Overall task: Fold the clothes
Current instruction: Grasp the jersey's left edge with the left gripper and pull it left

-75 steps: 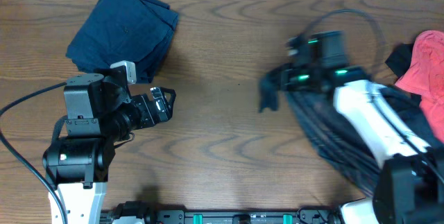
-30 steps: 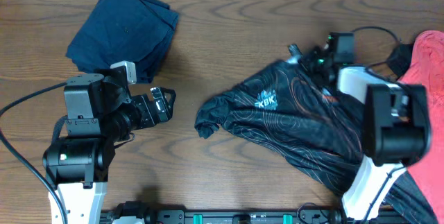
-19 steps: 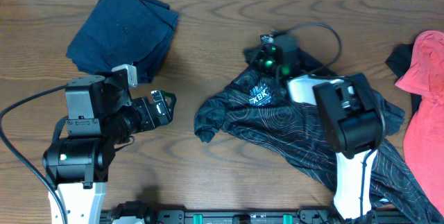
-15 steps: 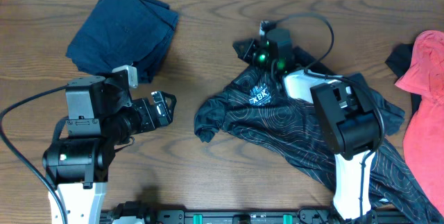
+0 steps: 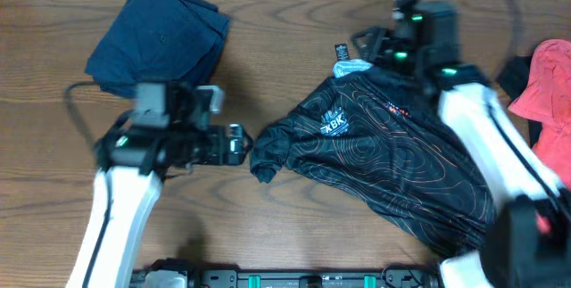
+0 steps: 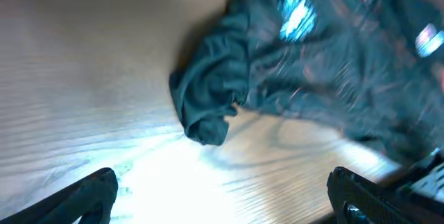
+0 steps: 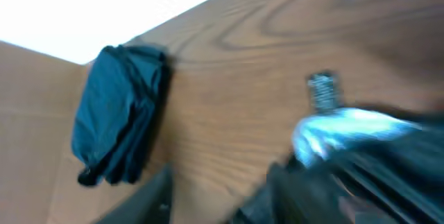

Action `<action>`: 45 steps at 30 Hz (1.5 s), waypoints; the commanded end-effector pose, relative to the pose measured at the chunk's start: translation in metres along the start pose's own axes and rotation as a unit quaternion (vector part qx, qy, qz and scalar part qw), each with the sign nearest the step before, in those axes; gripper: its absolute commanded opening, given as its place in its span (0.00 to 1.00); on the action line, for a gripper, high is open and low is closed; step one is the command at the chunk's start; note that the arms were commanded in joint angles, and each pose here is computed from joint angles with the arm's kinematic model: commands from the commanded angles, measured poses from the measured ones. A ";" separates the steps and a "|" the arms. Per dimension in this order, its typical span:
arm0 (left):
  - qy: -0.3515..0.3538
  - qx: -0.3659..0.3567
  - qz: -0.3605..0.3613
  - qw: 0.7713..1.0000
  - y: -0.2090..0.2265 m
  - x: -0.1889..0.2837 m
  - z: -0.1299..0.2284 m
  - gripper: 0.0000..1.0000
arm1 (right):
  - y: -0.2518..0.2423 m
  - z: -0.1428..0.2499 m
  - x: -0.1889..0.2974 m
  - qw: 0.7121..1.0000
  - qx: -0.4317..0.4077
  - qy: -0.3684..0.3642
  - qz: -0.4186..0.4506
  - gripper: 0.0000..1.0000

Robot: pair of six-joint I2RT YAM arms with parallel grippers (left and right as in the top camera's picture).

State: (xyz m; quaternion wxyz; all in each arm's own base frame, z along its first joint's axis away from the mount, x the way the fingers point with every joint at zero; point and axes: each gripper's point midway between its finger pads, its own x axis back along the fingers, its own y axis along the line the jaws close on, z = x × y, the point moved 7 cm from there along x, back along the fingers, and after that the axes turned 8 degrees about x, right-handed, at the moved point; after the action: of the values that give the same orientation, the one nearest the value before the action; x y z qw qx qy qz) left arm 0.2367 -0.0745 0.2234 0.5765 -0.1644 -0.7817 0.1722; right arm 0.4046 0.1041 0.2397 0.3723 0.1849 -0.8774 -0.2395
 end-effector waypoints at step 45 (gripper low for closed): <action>0.050 0.289 -0.366 0.883 0.154 -0.011 -0.005 0.06 | -0.120 0.051 0.056 0.939 -0.074 0.149 0.301 0.69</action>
State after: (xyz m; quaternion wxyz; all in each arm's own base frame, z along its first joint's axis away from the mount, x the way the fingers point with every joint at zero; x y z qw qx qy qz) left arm 0.2523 0.0461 0.1366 0.6797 0.2602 -0.6706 0.1438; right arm 0.3433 0.0017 0.1903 0.5519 -0.0543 -0.8190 -0.1475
